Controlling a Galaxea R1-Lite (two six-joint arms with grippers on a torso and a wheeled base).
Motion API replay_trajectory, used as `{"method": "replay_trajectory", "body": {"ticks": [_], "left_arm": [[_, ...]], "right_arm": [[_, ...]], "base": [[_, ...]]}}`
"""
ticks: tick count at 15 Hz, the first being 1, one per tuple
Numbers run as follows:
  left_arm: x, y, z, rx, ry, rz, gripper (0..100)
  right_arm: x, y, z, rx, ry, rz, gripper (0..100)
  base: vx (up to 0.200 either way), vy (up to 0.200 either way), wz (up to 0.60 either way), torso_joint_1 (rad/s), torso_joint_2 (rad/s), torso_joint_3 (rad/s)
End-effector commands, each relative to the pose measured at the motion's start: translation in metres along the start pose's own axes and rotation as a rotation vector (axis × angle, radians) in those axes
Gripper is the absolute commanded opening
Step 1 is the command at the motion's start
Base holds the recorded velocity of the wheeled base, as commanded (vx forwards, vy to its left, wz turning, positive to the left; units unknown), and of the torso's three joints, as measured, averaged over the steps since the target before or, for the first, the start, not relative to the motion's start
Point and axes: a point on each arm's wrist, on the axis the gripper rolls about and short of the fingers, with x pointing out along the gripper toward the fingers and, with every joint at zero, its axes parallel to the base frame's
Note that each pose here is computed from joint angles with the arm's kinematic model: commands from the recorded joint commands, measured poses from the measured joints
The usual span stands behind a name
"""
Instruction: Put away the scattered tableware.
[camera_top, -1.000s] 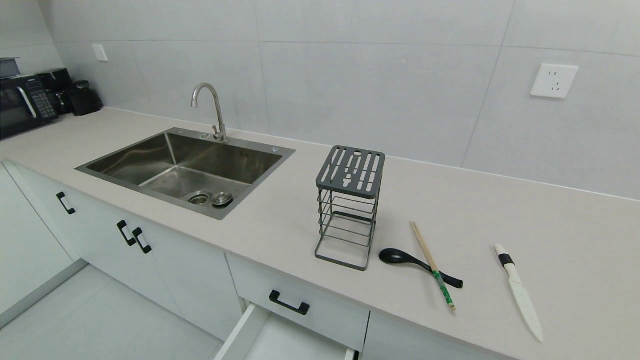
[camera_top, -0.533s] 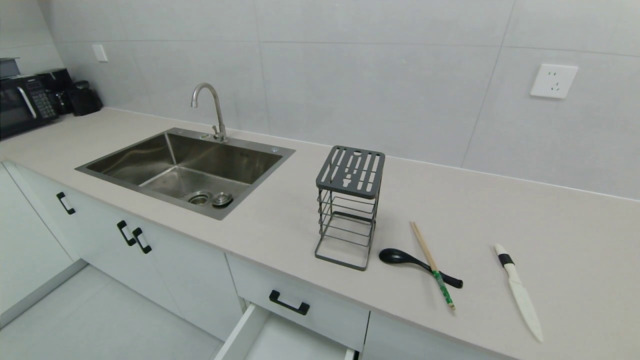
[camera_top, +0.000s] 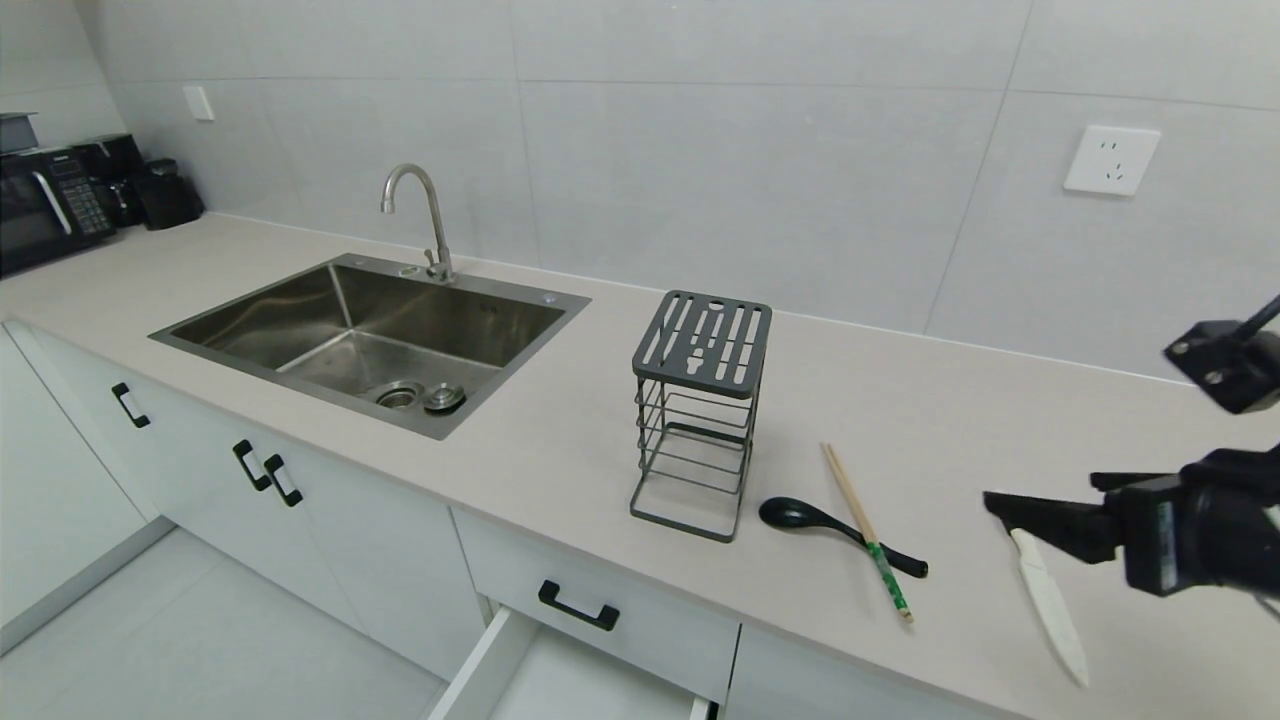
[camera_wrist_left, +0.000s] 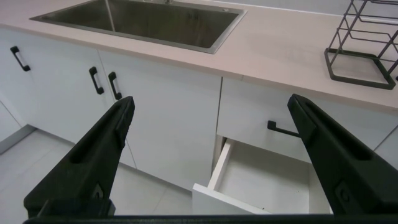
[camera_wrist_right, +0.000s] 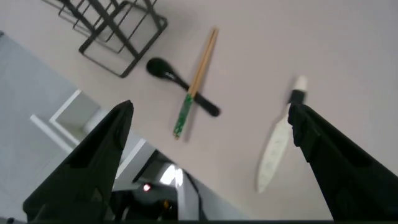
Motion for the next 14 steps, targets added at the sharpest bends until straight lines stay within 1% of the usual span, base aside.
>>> {"method": "replay_trajectory", "body": {"ticks": [1,2,3,4,7,9,11,14], "left_arm": [[0.000,0.000,0.000,0.000,0.001,-0.001,100],[0.000,0.000,0.000,0.000,0.001,0.001,100],[0.000,0.000,0.000,0.000,0.001,0.001,100],[0.000,0.000,0.000,0.000,0.001,-0.002,100],[0.000,0.000,0.000,0.000,0.001,0.001,100],[0.000,0.000,0.000,0.000,0.001,0.001,100],[0.000,0.000,0.000,-0.002,0.001,-0.001,100],[0.000,0.000,0.000,0.000,0.001,0.001,100]], "right_arm": [[0.029,0.013,-0.026,-0.031,0.175,0.021,100],[0.031,0.013,-0.036,-0.042,0.210,0.020,100],[0.031,0.013,-0.036,-0.042,0.210,0.020,100],[0.041,0.013,-0.047,-0.054,0.277,0.016,100],[0.060,0.018,-0.051,-0.075,0.340,0.009,100],[0.075,0.022,-0.060,-0.096,0.406,-0.003,100],[0.090,0.027,-0.058,-0.103,0.436,-0.007,100],[0.115,0.034,-0.051,-0.100,0.458,-0.014,100]], "base": [[0.000,0.000,0.00,0.000,0.00,0.000],[0.000,0.000,0.00,0.000,0.00,0.000],[0.000,0.000,0.00,0.000,0.00,0.000],[0.000,0.000,0.00,0.000,0.00,0.000],[0.000,0.000,0.00,0.000,0.00,0.000],[0.000,0.000,0.00,0.000,0.00,0.000],[0.000,0.000,0.00,0.000,0.00,0.000],[0.000,0.000,0.00,0.000,0.00,0.000]]}}
